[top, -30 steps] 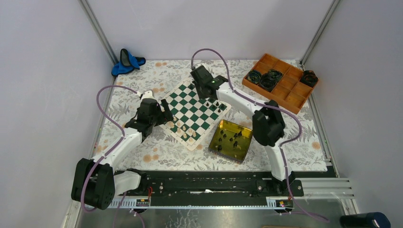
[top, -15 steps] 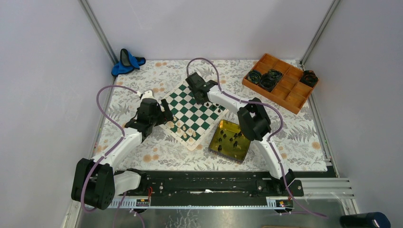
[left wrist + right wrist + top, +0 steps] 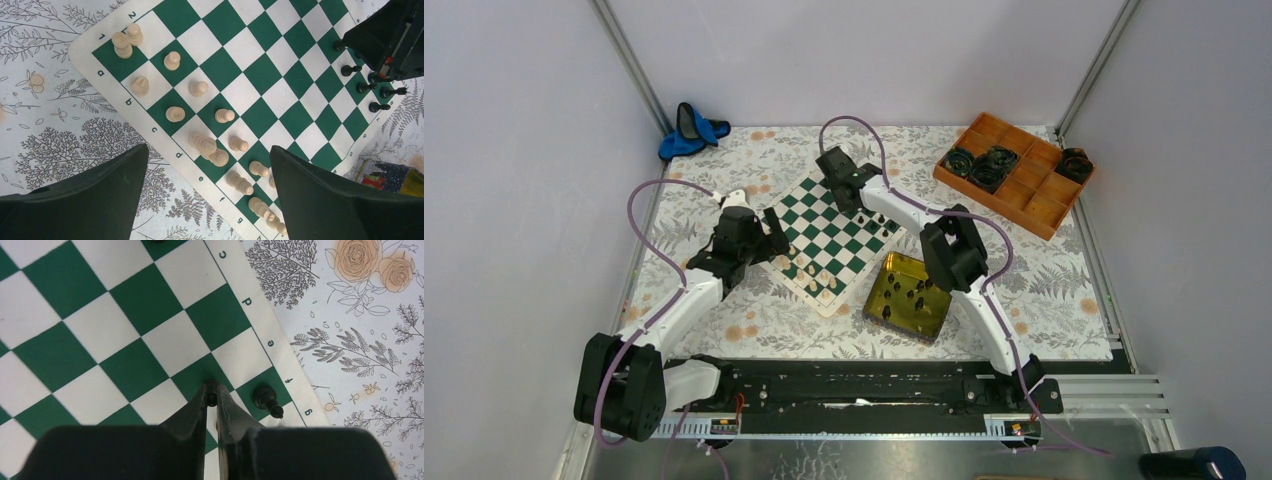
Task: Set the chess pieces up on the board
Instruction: Place the chess piece on the chessboard.
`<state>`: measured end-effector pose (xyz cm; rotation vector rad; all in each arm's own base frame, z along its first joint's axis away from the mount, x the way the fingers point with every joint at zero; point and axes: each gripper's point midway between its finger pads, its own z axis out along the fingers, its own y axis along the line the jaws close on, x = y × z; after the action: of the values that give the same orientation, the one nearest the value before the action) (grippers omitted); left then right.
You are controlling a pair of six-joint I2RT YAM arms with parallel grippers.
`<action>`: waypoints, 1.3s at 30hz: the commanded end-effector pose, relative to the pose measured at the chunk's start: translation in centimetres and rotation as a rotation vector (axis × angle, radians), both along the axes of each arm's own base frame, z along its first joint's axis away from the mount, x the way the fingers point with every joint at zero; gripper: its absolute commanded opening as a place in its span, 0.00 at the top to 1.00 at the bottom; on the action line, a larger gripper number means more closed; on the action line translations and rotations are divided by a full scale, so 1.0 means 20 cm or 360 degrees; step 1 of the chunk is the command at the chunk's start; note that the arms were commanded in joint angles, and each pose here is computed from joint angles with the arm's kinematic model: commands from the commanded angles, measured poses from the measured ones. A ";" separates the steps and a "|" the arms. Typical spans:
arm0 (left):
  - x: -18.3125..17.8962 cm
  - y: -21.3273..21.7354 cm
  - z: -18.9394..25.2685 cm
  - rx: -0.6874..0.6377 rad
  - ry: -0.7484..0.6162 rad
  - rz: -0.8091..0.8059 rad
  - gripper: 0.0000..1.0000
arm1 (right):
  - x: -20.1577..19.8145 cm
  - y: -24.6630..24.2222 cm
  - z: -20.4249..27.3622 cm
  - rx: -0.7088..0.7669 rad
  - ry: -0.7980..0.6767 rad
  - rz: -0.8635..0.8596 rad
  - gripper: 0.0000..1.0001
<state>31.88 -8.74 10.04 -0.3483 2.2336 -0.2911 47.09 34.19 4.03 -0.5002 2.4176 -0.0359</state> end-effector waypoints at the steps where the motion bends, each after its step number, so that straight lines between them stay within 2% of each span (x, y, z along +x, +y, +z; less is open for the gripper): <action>1: 0.05 -0.03 0.07 -0.0034 -0.0098 -0.0016 0.01 | 0.06 -0.04 0.03 -0.0010 -0.0029 -0.0032 0.97; 12: 0.06 -0.03 0.06 -0.0035 -0.0088 -0.0019 0.01 | 0.05 -0.02 0.00 0.0028 0.0013 -0.0020 0.97; 39: 0.06 -0.04 0.05 -0.0037 -0.0080 -0.0025 0.01 | 0.06 0.03 0.15 0.0123 -0.0045 0.0013 0.98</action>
<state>31.89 -8.87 9.82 -0.3452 2.2412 -0.2962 47.50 33.85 3.25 -0.4947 2.4372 -0.0222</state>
